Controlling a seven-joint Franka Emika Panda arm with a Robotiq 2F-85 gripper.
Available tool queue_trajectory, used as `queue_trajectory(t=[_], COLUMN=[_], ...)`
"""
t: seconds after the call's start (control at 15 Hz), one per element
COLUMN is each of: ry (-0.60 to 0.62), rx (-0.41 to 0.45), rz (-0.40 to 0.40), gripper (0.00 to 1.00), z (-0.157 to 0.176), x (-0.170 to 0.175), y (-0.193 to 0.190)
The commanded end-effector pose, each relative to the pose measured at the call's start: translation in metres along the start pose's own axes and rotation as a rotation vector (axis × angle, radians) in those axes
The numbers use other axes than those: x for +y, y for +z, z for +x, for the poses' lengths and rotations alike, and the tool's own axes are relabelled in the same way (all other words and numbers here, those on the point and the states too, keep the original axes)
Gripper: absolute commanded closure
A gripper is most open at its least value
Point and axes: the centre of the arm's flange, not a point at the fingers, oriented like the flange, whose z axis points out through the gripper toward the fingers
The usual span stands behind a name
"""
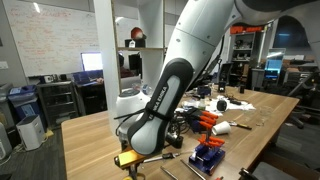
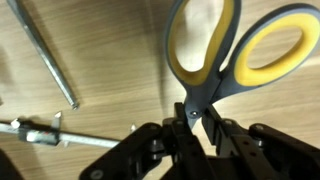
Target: Remove the scissors from the bottom shelf and put it on the table
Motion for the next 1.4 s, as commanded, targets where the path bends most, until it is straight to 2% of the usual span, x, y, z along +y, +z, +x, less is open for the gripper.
queue_trajectory(t=[0.0, 0.13, 0.27, 0.4, 0.53, 0.67, 1.33], ry=[-0.151, -0.262, -0.372, -0.405, -0.398, -0.365, -0.151], rx=[-0.109, -0.107, -0.073, -0.023, 0.035, 0.067, 0.141], rz=[0.082, 0.077, 0.039, -0.012, -0.036, -0.027, 0.045], gripper=[0.85, 0.85, 0.85, 0.85, 0.85, 0.85, 0.85], z=[-0.035, -0.051, -0.056, -0.053, -0.048, -0.04, -0.025], x=[-0.03, -0.045, -0.046, -0.041, -0.032, -0.026, -0.004], y=[-0.004, 0.007, 0.02, 0.036, 0.046, 0.056, 0.093])
